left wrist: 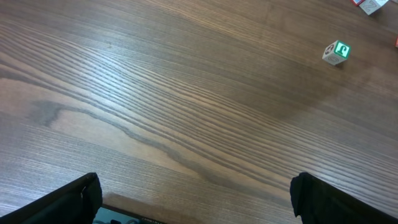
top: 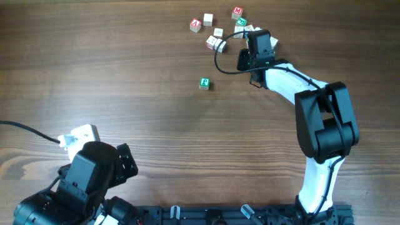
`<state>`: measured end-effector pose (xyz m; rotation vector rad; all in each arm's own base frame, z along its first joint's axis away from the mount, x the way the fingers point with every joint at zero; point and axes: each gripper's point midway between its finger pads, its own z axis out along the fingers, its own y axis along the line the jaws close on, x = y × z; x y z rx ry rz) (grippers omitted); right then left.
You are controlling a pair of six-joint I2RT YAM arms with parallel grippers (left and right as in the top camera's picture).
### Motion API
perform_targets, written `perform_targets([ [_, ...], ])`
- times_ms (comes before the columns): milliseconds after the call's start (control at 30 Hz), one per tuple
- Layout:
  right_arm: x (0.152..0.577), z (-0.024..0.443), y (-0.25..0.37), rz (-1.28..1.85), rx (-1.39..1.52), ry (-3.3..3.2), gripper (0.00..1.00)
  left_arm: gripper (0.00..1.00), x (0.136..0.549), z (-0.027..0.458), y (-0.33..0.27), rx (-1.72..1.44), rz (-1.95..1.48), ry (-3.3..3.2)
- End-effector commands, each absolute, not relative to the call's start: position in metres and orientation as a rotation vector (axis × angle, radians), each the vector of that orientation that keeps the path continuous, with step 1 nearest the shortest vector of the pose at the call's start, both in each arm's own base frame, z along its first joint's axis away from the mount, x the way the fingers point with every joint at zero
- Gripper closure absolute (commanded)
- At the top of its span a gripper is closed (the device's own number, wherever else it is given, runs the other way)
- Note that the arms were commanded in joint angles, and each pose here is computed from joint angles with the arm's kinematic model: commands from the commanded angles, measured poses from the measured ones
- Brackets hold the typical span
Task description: Form a circle
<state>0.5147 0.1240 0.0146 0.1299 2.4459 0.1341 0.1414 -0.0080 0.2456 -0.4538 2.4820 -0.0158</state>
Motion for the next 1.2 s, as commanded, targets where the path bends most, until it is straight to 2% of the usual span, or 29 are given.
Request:
perform_targets([
  [0,0.516,0.034,0.134,0.145,-0.013,2.432,0.75,0.00,0.141,0.244,-0.008,-0.475,-0.018,2.484],
  [67,0.512,0.049,0.134,0.136,-0.060,2.427,0.76,0.00,0.141,0.244,-0.008,-0.475,-0.018,2.484],
  [133,0.501,0.068,0.138,0.164,-0.142,2.436,0.82,0.00,0.141,0.244,-0.008,-0.475,-0.018,2.484],
  [233,0.483,0.089,0.156,0.282,-0.292,2.443,0.82,0.00,0.141,0.244,-0.008,-0.475,-0.018,2.484],
  [367,0.455,0.097,0.168,0.407,-0.353,2.508,0.82,0.00,0.141,0.244,-0.008,-0.475,-0.018,2.484],
  [567,0.414,0.072,0.183,0.483,-0.604,2.589,0.82,0.00,0.141,0.244,-0.008,-0.475,-0.018,2.484],
  [767,0.408,0.066,0.202,0.465,-0.715,2.555,0.81,0.00,0.141,0.244,-0.008,-0.475,-0.018,2.484],
  [1067,0.416,0.008,0.205,0.386,-0.744,2.612,0.82,0.00,0.141,0.244,-0.008,-0.475,-0.018,2.484],
  [1167,0.416,-0.003,0.204,0.372,-0.742,2.629,0.78,0.00,0.141,0.244,-0.008,-0.475,-0.018,2.484],
])
